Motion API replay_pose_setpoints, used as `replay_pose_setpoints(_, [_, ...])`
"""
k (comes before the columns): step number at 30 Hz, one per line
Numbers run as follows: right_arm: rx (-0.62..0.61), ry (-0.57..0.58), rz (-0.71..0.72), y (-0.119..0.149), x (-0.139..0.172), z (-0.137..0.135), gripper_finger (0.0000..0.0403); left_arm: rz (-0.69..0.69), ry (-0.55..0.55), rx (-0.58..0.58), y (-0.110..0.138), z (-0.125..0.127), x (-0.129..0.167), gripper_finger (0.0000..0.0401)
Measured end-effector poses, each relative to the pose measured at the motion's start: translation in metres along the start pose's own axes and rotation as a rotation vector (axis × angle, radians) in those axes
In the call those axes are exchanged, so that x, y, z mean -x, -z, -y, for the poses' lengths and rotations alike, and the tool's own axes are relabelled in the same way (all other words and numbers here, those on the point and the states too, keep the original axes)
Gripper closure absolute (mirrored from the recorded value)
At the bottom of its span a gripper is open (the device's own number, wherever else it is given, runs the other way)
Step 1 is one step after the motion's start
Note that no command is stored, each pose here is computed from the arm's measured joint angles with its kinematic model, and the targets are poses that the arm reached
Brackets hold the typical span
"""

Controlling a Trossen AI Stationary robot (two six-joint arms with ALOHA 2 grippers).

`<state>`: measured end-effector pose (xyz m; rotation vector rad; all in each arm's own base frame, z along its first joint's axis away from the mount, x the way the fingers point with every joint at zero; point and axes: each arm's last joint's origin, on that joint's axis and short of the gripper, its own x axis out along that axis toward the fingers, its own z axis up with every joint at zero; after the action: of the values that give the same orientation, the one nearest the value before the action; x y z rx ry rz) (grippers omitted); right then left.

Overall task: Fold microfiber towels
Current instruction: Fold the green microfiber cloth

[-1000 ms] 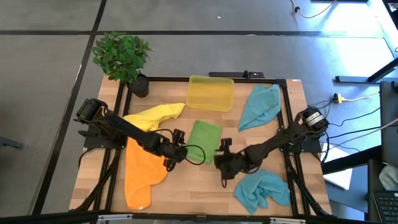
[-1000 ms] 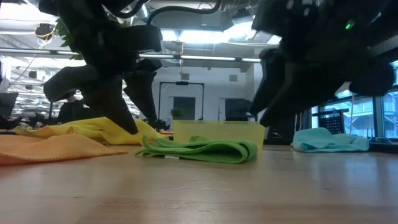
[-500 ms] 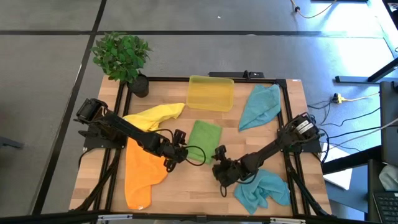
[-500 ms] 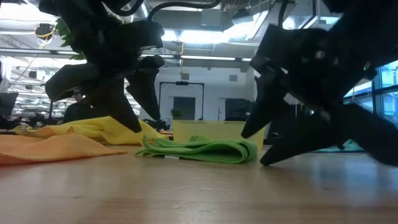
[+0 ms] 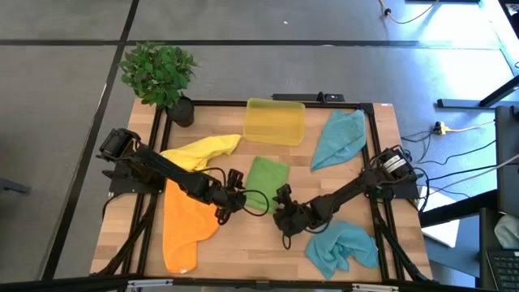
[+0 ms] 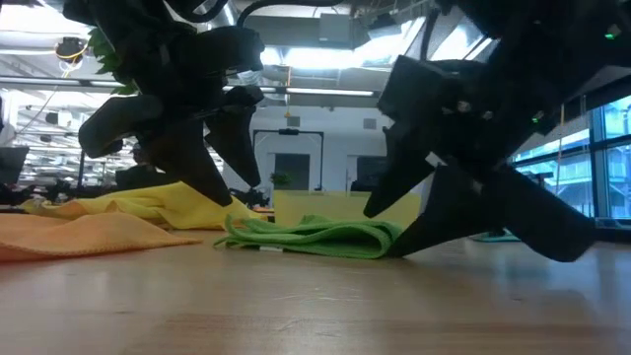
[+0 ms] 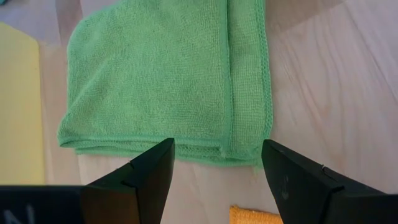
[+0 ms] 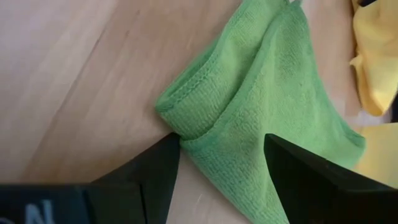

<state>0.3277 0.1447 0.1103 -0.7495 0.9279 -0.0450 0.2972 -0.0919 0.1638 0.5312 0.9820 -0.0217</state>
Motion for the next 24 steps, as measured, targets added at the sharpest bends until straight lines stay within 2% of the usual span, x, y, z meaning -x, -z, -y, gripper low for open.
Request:
replay_pose_setpoints(5, [-0.022,-0.029,0.008,0.0001,-0.0038,0.0050,0.0170,0.002,0.000,0.002,-0.0002,0.0000,0.0000,0.0167])
replay_pose_setpoints(8, [-0.024,-0.047,0.012,0.0000,-0.0038,0.0046,0.0192,0.002,0.000,0.002,-0.0002,0.0000,0.0000,0.0167])
replay_pose_setpoints(20, [-0.076,-0.102,0.016,0.0007,-0.0046,0.0020,0.0386,0.002,0.000,0.003,-0.0002,0.0000,0.0000,0.0167])
replay_pose_setpoints(24, [-0.112,-0.097,0.011,0.0009,-0.0047,0.0022,0.0392,0.006,0.002,-0.002,-0.0006,0.0014,0.0006,0.0167])
